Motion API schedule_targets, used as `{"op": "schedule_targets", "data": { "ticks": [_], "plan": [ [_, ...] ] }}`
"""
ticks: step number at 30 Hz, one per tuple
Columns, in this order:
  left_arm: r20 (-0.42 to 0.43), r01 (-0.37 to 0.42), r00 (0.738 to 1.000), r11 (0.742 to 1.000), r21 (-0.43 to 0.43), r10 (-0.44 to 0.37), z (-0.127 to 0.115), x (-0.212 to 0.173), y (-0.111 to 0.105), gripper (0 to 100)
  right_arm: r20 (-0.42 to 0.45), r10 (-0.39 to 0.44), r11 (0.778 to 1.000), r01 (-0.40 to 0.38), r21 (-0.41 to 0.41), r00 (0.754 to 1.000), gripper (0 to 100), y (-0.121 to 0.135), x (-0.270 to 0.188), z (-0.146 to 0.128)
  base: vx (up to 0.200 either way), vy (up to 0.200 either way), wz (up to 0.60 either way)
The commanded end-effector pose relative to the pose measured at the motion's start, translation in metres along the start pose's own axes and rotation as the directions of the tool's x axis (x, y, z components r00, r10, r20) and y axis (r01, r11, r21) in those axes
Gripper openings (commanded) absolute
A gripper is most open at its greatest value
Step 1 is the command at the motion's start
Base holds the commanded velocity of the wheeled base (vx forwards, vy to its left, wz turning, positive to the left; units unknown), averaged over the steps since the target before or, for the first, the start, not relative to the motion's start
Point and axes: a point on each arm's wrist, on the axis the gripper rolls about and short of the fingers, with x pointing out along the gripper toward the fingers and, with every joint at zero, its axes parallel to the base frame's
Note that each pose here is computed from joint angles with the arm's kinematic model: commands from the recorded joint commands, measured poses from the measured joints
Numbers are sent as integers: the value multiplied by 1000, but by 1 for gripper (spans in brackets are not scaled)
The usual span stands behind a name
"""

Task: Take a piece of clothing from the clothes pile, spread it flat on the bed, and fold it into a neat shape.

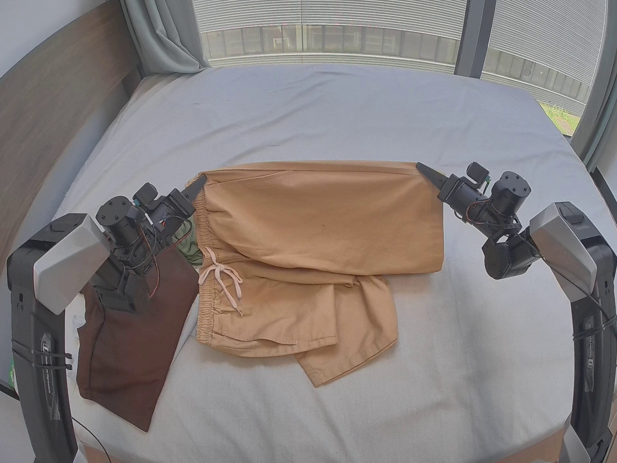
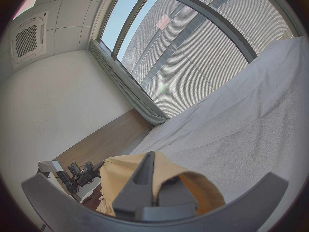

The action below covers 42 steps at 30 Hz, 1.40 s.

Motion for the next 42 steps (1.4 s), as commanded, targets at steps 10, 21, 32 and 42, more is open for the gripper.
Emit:
{"op": "schedule_targets", "data": {
  "ticks": [10,21,32,42],
  "plan": [
    [-1,-8,1000,1000,-8,8,-11,4,12,0,-2,4,1000,-4,0,1000,0,-14,15,-4,0,0,0],
    [6,-3,1000,997,-73,3,-12,7,15,100,17,-7,1000,7,-5,1000,100,-17,27,0,0,0,0],
    [-53,-63,997,986,-154,56,-23,0,20,100,-11,-53,998,53,20,999,100,-13,14,-8,0,0,0],
    [-73,-94,994,984,-148,84,-9,-25,4,100,-52,-53,998,54,28,997,100,25,-14,-13,0,0,0]
  ]
}}
